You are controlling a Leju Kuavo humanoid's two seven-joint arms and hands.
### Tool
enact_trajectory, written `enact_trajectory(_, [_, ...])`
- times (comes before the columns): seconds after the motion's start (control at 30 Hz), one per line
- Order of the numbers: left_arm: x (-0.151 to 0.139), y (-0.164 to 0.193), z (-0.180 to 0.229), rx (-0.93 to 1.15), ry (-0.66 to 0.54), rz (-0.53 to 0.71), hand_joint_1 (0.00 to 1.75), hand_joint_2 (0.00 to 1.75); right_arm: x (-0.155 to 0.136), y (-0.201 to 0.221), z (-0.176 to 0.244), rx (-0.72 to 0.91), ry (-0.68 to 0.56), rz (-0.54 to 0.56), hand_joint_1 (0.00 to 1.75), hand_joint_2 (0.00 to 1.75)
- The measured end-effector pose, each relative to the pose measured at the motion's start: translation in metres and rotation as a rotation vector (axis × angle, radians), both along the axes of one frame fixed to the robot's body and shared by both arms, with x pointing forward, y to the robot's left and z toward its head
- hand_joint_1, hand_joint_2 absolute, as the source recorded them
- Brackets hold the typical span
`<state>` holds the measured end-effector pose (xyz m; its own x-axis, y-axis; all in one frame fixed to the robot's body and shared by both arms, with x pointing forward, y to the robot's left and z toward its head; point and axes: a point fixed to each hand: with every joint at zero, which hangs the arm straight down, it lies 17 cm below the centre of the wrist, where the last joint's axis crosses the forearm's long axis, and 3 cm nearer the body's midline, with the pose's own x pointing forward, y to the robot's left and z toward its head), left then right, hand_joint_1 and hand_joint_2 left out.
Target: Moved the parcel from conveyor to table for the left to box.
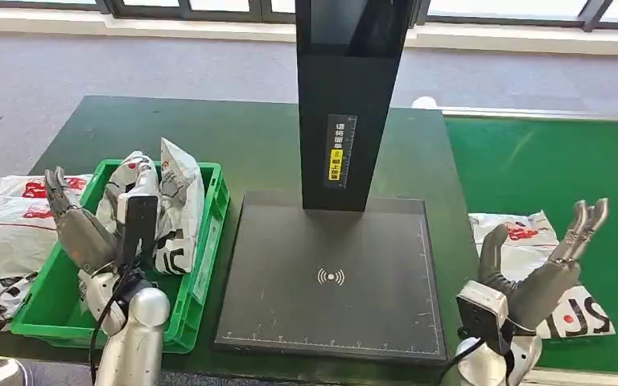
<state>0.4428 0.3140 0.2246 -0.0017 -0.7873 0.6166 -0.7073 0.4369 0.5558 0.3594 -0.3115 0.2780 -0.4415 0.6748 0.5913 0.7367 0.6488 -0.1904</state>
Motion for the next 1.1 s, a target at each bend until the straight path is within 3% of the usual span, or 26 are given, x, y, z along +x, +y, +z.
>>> enact_trajectory(0.13, [-0.004, 0.004, 0.013, -0.019, -0.05, -0.004, 0.0, 0.0, 0.002, 0.0, 0.0, 0.003, 0.001, 0.004, 0.0, 1.75])
enact_trajectory(0.3, [-0.025, 0.017, 0.046, -0.146, -0.285, -0.077, 0.0, 0.0, 0.007, 0.002, 0.0, 0.003, 0.0, 0.012, 0.0, 1.75])
enact_trajectory(0.33, [-0.027, 0.018, 0.049, -0.156, -0.309, -0.083, 0.0, 1.75, 0.007, 0.002, 0.0, 0.003, 0.0, 0.013, 0.0, 1.75])
enact_trajectory(0.47, [-0.032, 0.017, 0.057, -0.322, -0.441, -0.178, 0.0, 1.75, 0.011, 0.002, 0.0, 0.001, 0.003, 0.013, 0.0, 1.75])
enact_trajectory(0.63, [-0.026, -0.046, 0.079, -0.824, -0.588, -0.783, 0.0, 1.75, 0.032, -0.022, -0.017, -0.082, 0.134, -0.1, 0.0, 1.75])
enact_trajectory(0.7, [-0.035, -0.065, 0.09, -0.872, -0.602, -0.924, 0.0, 1.75, 0.043, -0.037, -0.03, -0.129, 0.211, -0.159, 0.0, 1.75])
enact_trajectory(0.97, [-0.055, -0.101, 0.11, -0.929, -0.607, -1.164, 0.0, 1.75, 0.069, -0.096, -0.081, -0.252, 0.499, -0.399, 0.0, 1.75])
enact_trajectory(1.1, [-0.061, -0.116, 0.116, -0.953, -0.594, -1.249, 0.0, 1.75, 0.068, -0.137, -0.122, -0.199, 0.661, -0.508, 0.0, 1.75])
